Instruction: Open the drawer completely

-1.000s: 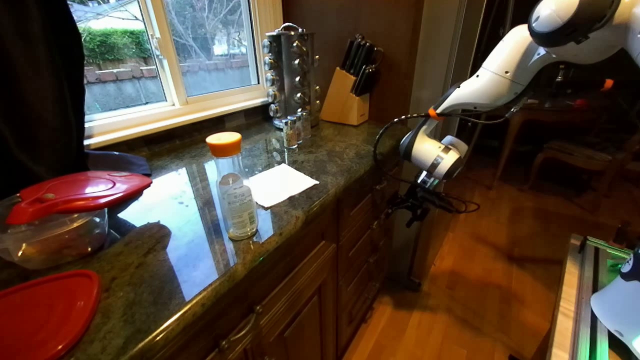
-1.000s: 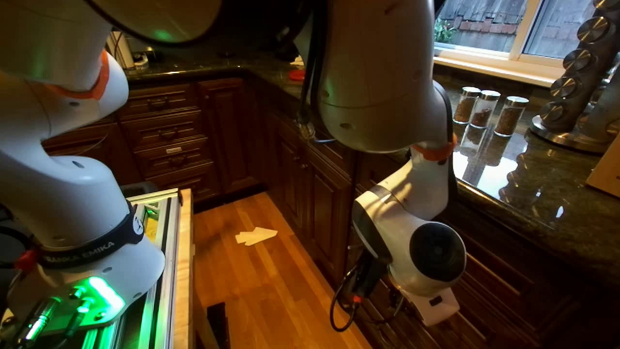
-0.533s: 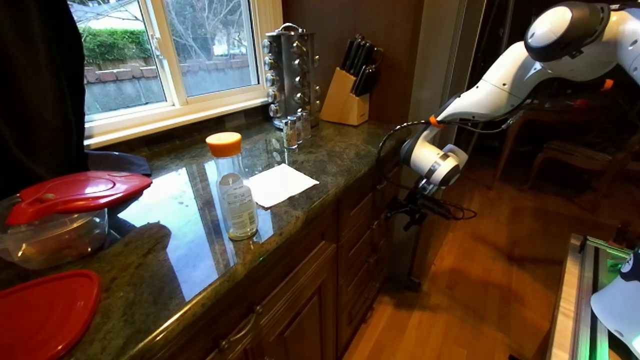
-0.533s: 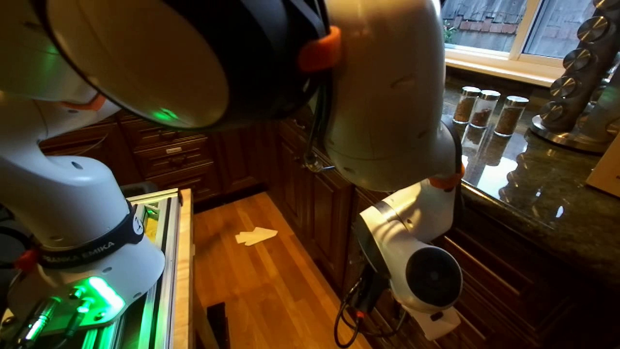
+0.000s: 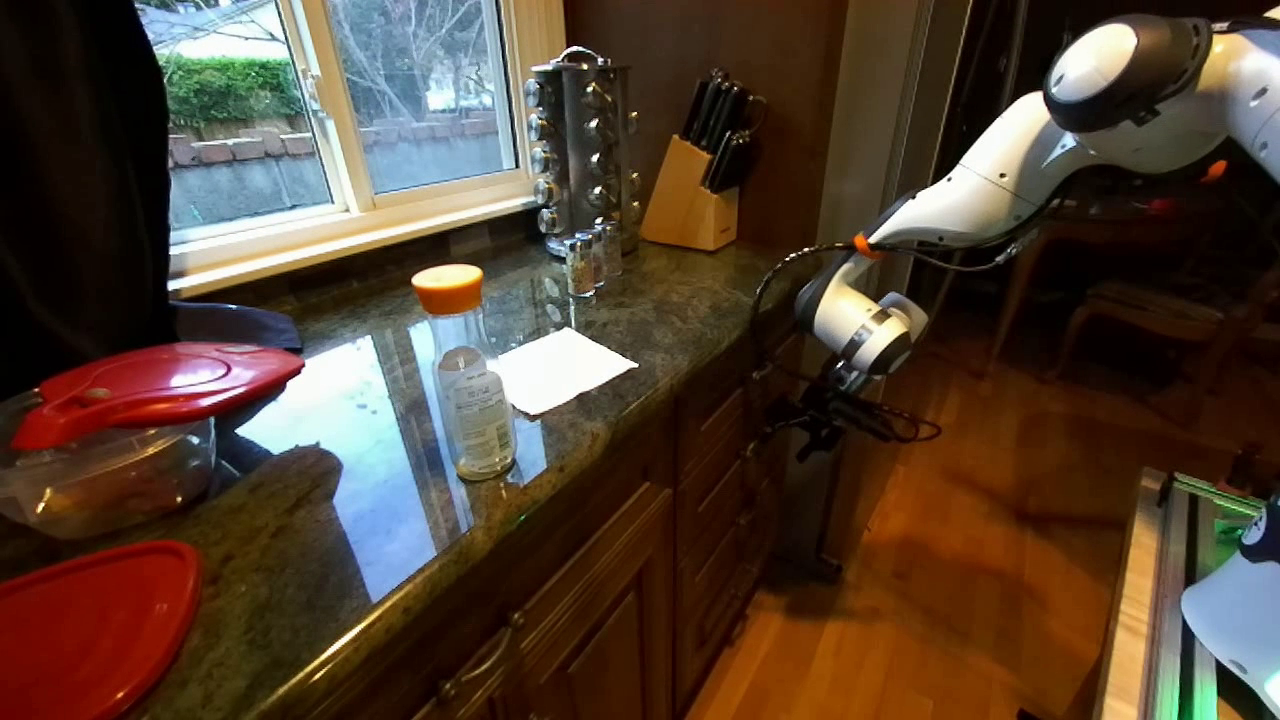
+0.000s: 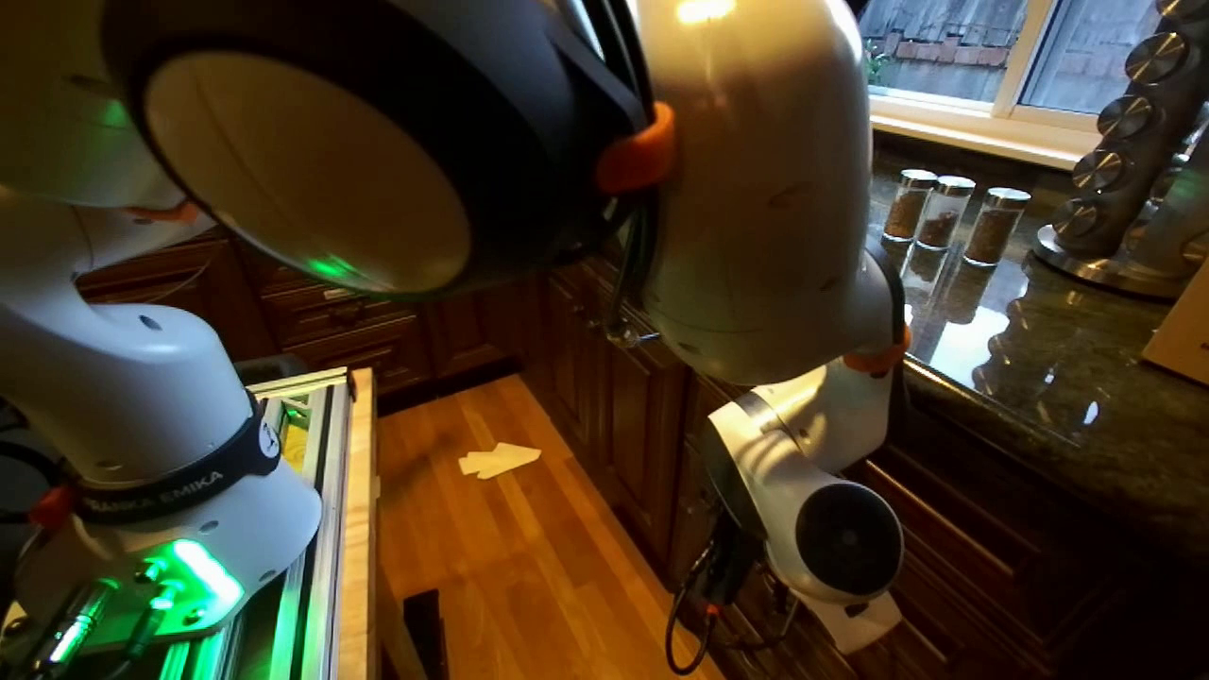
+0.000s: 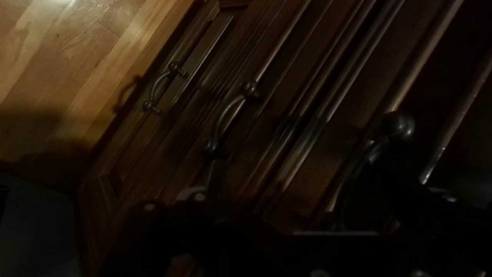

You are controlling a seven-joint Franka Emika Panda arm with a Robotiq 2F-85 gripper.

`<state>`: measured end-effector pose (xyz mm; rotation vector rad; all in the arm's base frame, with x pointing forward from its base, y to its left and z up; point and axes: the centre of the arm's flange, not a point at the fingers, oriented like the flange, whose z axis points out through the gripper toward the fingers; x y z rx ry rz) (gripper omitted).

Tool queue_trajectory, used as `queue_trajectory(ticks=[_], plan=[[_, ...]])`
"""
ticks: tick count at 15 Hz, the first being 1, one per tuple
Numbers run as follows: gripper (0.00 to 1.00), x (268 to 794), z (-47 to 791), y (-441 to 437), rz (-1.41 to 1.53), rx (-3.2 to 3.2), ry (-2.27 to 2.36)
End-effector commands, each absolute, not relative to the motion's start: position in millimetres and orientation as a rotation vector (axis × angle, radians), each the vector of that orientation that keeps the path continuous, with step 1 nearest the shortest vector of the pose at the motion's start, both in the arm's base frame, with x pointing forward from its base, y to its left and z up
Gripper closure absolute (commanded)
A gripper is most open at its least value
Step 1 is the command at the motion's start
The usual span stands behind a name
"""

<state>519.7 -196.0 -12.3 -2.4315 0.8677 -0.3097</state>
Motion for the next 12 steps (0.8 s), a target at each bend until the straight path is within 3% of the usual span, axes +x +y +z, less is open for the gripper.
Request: queue_trajectory(ticks=[1,12], plan=[[0.00,528,-38,-197,-0.372,-2.387,0.894],[0.00,523,-56,-201,-0.314,-2.373,0.936]])
